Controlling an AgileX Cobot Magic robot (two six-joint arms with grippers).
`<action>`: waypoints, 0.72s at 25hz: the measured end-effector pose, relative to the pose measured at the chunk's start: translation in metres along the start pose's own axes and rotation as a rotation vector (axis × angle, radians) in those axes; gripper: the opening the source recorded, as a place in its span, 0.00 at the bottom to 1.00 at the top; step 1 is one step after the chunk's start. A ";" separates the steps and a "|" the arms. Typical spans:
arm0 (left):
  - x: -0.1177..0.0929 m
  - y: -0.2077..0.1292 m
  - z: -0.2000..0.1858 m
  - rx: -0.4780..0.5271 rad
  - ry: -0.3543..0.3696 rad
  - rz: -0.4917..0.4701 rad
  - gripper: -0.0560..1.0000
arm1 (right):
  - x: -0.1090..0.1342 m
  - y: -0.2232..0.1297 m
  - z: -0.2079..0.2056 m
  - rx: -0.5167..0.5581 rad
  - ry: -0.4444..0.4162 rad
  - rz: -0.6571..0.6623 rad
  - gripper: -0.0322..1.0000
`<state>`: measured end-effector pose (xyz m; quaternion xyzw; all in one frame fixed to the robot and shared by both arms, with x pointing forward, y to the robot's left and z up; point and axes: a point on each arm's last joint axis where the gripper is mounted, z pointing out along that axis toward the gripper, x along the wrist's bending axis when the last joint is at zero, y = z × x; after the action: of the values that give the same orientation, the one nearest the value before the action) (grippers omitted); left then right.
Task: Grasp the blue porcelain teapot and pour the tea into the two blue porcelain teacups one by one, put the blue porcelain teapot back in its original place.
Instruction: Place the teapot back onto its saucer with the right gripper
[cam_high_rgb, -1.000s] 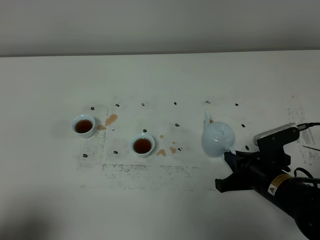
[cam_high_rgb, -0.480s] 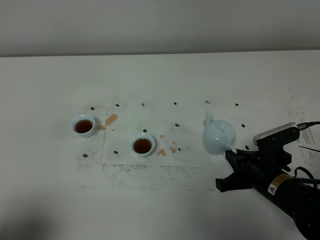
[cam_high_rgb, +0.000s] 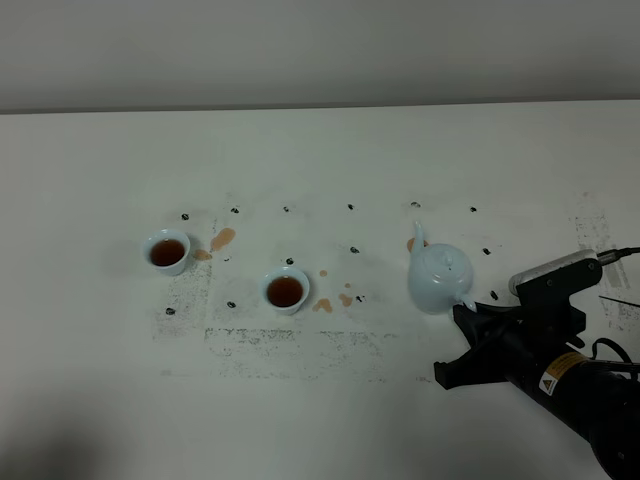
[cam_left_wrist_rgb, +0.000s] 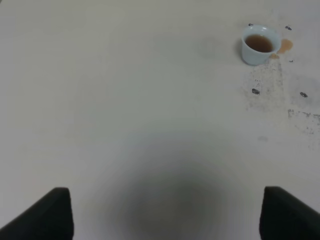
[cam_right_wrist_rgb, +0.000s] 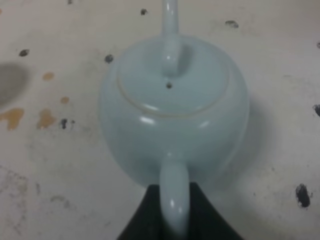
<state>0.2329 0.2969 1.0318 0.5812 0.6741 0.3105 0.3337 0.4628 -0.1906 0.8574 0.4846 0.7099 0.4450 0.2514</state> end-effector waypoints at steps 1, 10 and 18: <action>0.000 0.000 0.000 0.000 0.000 0.000 0.74 | 0.000 0.000 0.000 -0.001 0.000 0.000 0.08; 0.000 0.000 0.000 0.000 0.000 0.000 0.74 | 0.001 0.005 0.000 -0.058 0.006 -0.002 0.32; 0.000 0.000 0.000 0.000 0.000 0.000 0.74 | 0.001 0.005 0.000 -0.059 0.006 -0.003 0.56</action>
<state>0.2329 0.2969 1.0318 0.5812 0.6741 0.3105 0.3337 0.4647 -0.1896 0.8621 0.4747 0.6978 0.4669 0.2641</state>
